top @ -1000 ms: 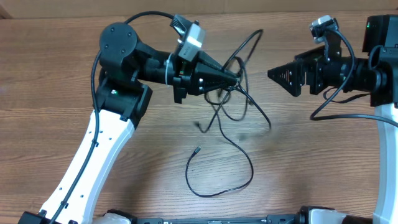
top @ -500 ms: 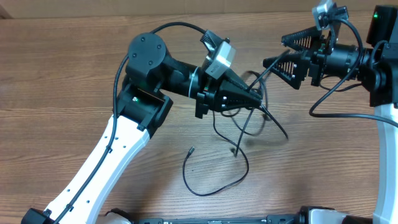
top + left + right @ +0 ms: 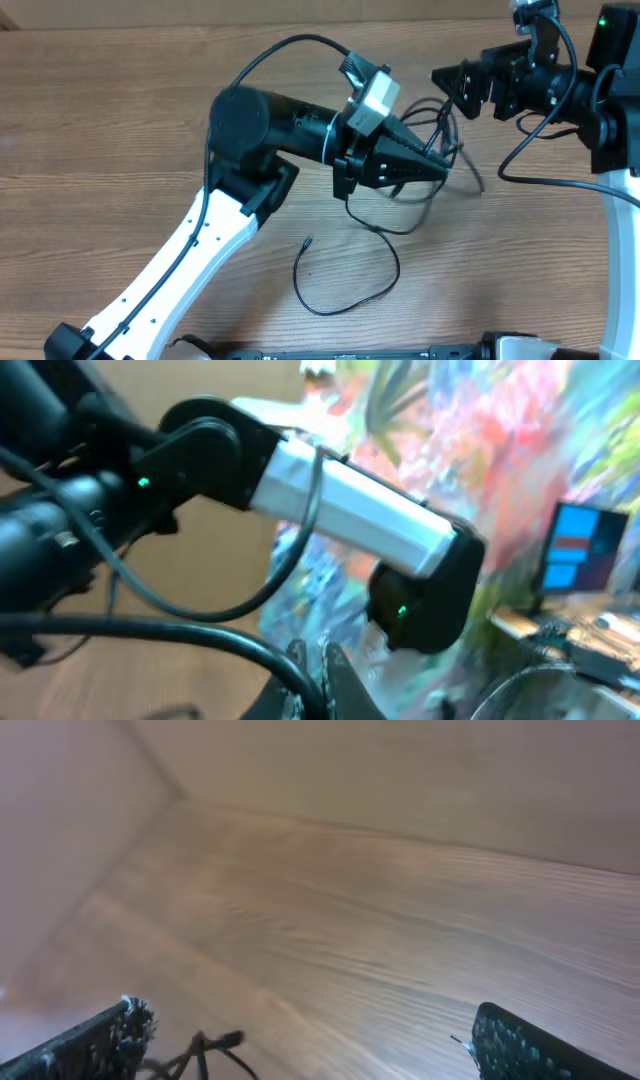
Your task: Untangle cables
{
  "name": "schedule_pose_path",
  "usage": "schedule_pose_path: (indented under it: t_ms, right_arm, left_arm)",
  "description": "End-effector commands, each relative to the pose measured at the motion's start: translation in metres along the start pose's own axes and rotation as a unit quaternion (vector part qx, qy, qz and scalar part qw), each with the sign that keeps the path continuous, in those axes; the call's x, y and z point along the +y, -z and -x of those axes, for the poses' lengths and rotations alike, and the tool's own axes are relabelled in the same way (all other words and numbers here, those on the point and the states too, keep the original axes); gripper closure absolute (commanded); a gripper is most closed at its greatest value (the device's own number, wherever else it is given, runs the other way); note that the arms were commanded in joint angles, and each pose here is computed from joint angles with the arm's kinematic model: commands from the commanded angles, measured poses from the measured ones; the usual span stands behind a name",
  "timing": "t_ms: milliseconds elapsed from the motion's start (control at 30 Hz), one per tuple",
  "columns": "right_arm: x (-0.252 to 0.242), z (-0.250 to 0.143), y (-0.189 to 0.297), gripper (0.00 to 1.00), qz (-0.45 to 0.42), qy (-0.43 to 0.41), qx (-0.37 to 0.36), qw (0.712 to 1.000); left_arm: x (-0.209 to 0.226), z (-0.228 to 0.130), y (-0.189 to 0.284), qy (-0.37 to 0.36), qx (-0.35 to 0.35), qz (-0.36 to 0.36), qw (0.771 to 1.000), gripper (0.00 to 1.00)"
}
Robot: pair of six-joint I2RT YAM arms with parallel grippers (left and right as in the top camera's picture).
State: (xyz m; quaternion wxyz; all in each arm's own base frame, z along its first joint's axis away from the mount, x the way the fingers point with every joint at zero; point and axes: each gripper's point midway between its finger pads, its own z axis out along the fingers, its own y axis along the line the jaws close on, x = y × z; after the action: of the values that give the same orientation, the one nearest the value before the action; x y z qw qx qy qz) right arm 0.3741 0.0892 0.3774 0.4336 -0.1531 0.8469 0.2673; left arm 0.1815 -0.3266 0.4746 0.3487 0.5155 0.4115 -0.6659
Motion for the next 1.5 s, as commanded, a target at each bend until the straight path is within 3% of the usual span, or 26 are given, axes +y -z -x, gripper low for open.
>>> schedule_pose_path:
  t_ms: [0, 67, 200, 767, 1233, 1467]
  right_arm:
    - [-0.068, 0.0, 0.008, 0.0, -0.176, -0.06, -0.004, 0.983]
    - [-0.081, -0.003, 0.01, 0.0, -0.211, -0.061, 0.001, 0.976]
    - [-0.092, -0.006, 0.014, 0.0, -0.242, -0.063, 0.005, 0.968]
    - [-0.146, -0.026, 0.058, 0.0, -0.359, -0.102, 0.025, 0.927]
    - [-0.204, -0.055, 0.118, 0.0, -0.433, -0.178, 0.023, 0.884]
    - [-0.201, -0.053, 0.114, 0.0, -0.411, -0.18, 0.018, 0.894]
  left_arm:
    - [-0.057, 0.017, -0.006, -0.006, 0.016, -0.062, 0.998, 0.96]
    - [-0.075, 0.024, 0.0, -0.04, 0.014, -0.072, 0.996, 0.96]
    - [-0.079, 0.031, 0.015, -0.038, 0.007, -0.055, 0.998, 0.96]
    - [-0.029, 0.046, 0.102, 0.032, -0.01, 0.111, 0.993, 0.96]
    - [-0.009, 0.051, 0.186, 0.07, -0.027, 0.25, 0.965, 0.96]
    - [-0.008, 0.054, 0.224, 0.068, -0.038, 0.309, 0.948, 0.96]
